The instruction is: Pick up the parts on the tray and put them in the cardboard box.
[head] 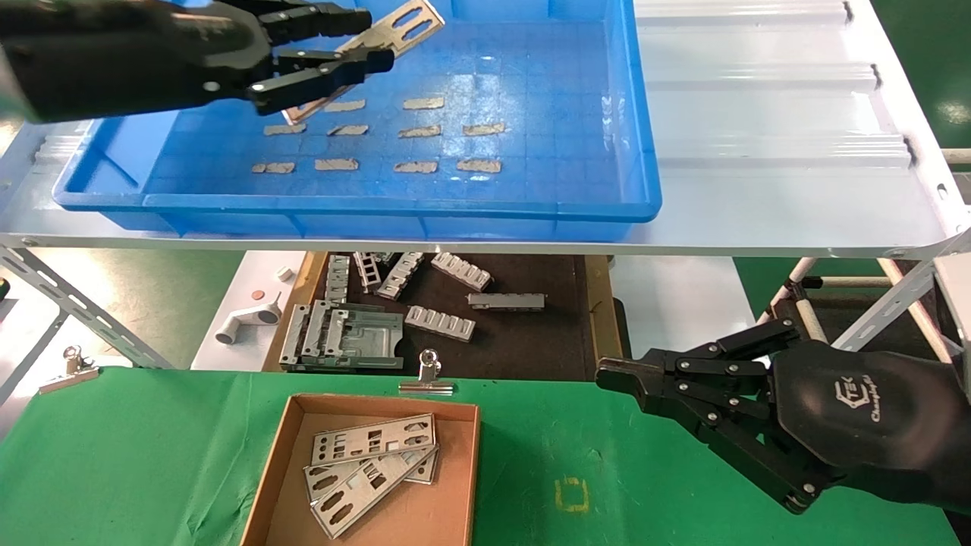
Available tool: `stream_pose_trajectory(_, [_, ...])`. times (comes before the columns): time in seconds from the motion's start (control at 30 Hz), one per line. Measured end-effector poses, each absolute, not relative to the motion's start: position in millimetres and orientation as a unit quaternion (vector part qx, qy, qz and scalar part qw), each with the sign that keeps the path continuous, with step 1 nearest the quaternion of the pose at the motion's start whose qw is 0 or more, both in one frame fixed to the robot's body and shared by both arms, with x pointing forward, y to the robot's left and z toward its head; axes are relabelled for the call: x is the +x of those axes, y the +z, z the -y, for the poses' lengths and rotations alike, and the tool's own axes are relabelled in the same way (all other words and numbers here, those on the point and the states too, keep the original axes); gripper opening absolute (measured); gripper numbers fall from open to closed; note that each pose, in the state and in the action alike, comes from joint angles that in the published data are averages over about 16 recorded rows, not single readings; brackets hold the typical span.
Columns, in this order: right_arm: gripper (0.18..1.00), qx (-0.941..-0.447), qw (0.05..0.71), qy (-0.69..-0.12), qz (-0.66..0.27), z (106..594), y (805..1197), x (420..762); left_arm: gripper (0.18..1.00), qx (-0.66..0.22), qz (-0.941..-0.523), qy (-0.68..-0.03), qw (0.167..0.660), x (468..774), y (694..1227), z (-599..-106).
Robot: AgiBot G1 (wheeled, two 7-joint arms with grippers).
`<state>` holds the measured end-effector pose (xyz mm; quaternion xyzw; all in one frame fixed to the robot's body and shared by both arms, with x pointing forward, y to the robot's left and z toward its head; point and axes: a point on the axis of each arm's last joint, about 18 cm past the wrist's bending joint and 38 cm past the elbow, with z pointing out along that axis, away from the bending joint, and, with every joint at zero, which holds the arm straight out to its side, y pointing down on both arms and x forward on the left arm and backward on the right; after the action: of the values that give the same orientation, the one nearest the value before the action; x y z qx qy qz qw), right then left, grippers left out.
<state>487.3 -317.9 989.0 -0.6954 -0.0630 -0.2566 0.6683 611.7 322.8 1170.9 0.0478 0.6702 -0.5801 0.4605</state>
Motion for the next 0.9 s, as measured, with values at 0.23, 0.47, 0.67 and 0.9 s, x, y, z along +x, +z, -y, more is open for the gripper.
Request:
stream_pose_trajectory(0.23, [0.191, -0.695, 0.668, -0.257, 0.063, 318, 989, 487, 0.446, 0.121, -0.685, -0.553, 0.46, 579, 1166, -328])
stream_pose_trajectory(0.47, [0.191, -0.695, 0.668, -0.257, 0.063, 318, 989, 487, 0.445, 0.179, -0.709, -0.524, 0.436, 543, 1140, -324])
stream_pose_trajectory(0.67, [0.191, -0.695, 0.668, -0.257, 0.063, 318, 989, 487, 0.444, 0.192, -0.754, -0.5, 0.381, 525, 1091, -318])
stream_pose_trajectory(0.9, [0.191, -0.695, 0.668, -0.257, 0.063, 318, 989, 487, 0.444, 0.162, -0.816, -0.447, 0.331, 545, 1014, -316])
